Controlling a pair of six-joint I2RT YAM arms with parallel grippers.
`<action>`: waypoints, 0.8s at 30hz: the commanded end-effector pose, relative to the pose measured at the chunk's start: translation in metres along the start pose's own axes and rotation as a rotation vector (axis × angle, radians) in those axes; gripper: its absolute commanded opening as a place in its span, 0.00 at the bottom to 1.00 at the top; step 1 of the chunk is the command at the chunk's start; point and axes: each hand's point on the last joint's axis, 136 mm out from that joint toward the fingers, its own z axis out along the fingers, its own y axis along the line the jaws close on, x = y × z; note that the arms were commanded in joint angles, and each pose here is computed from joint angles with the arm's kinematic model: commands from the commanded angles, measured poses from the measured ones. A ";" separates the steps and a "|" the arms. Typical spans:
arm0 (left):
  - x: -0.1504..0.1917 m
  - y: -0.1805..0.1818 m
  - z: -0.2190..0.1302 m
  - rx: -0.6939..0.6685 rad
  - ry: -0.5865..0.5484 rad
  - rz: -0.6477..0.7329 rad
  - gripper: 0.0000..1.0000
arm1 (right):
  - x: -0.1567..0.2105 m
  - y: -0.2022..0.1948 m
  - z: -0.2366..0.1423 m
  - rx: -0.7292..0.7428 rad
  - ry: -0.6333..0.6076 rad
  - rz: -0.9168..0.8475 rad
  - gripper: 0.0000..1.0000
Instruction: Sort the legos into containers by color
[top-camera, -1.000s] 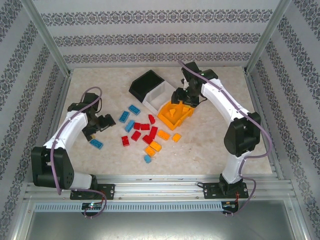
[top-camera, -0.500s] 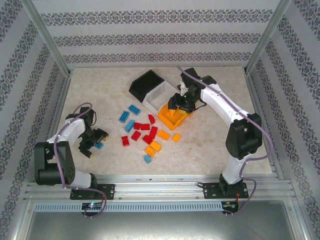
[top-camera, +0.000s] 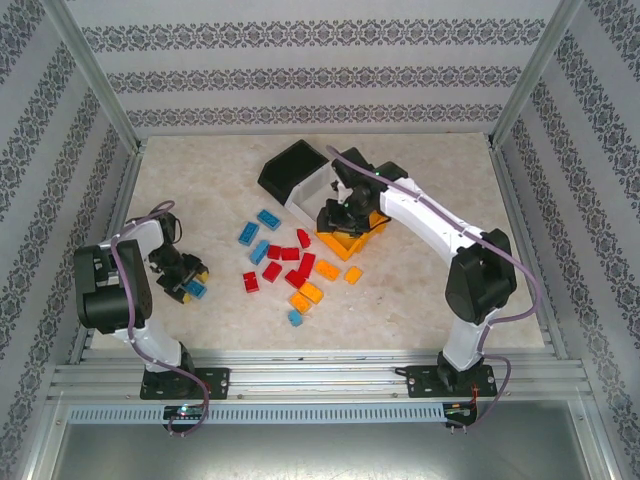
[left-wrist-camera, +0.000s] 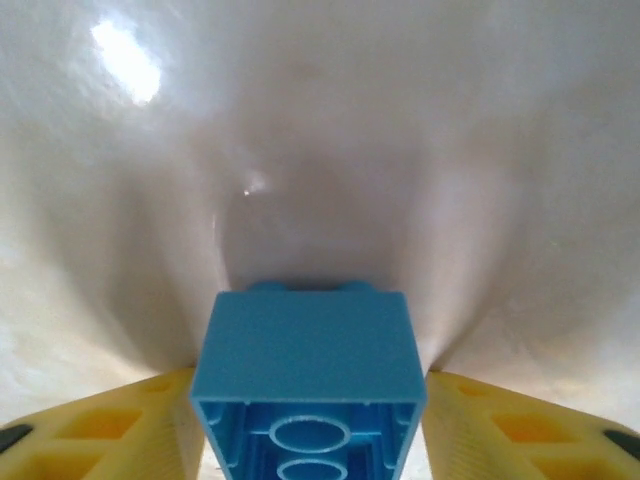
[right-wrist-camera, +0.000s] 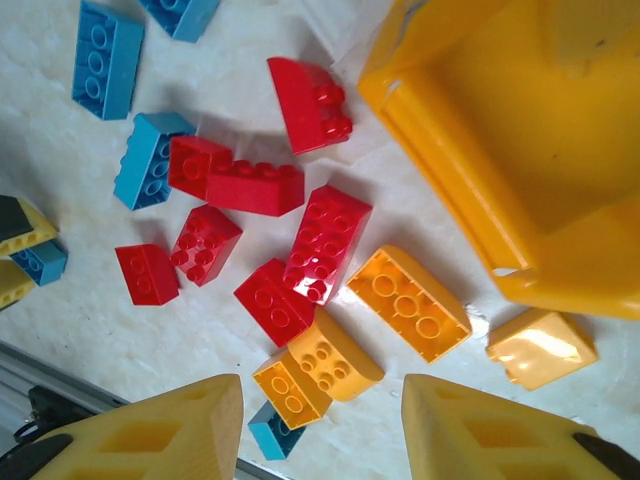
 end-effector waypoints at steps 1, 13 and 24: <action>-0.032 -0.016 0.000 0.048 -0.086 0.072 0.48 | 0.001 0.003 -0.008 0.031 -0.050 0.031 0.46; -0.015 -0.021 -0.024 0.132 -0.095 0.080 0.36 | 0.003 -0.024 -0.033 0.027 -0.108 0.017 0.45; 0.001 -0.105 -0.108 0.453 -0.192 0.286 0.35 | -0.002 -0.083 -0.031 0.003 -0.169 0.209 0.45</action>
